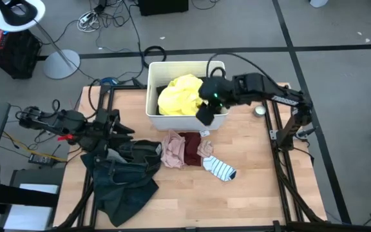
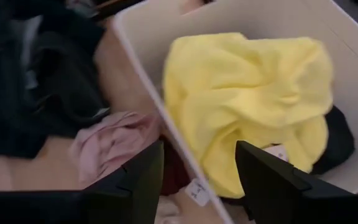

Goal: Sort clothes
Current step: Put the dark blue jeans into the white bin

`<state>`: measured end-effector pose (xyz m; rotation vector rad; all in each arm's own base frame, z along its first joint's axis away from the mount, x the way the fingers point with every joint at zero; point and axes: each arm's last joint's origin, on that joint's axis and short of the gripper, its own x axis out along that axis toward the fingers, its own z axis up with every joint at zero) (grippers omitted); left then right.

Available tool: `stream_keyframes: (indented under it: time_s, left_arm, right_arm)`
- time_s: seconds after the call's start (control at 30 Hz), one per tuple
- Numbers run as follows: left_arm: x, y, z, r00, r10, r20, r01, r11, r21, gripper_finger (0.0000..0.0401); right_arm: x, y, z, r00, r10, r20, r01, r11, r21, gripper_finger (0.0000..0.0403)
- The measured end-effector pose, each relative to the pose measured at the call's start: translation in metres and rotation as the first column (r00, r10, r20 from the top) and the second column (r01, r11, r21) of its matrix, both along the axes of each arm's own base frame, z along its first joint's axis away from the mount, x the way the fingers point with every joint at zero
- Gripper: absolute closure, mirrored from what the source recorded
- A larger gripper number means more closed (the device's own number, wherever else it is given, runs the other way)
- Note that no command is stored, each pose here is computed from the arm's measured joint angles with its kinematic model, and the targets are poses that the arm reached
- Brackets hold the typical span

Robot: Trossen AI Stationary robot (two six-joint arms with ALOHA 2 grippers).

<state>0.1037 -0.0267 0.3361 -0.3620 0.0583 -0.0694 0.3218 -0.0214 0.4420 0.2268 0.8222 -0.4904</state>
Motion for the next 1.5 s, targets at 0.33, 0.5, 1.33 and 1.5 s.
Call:
stream_keyframes:
  time_s: [0.33,0.5,1.33,1.5]
  left_arm:
    - [0.019,-0.003,0.019,0.992,0.103,-0.078,-0.106,0.994,-0.035,0.027]
    - [0.034,-0.01,0.026,0.982,0.157,-0.107,-0.161,0.987,-0.027,0.027]
    - [0.065,-0.046,0.036,0.851,0.285,-0.44,-0.33,0.944,-0.026,0.027]
    - [0.057,-0.042,0.034,0.742,0.317,-0.591,-0.352,0.934,0.06,0.027]
  right_arm:
    - [-0.026,0.065,0.005,0.985,0.148,-0.09,-0.156,0.983,-0.091,0.0207]
    - [-0.037,0.096,-0.004,0.969,0.184,-0.166,-0.211,0.964,-0.164,0.0212]
    - [-0.115,0.127,-0.153,0.967,0.254,0.015,-0.252,0.95,0.183,0.0235]
    - [-0.116,0.131,-0.168,0.966,0.231,0.114,-0.252,0.939,0.236,0.0235]
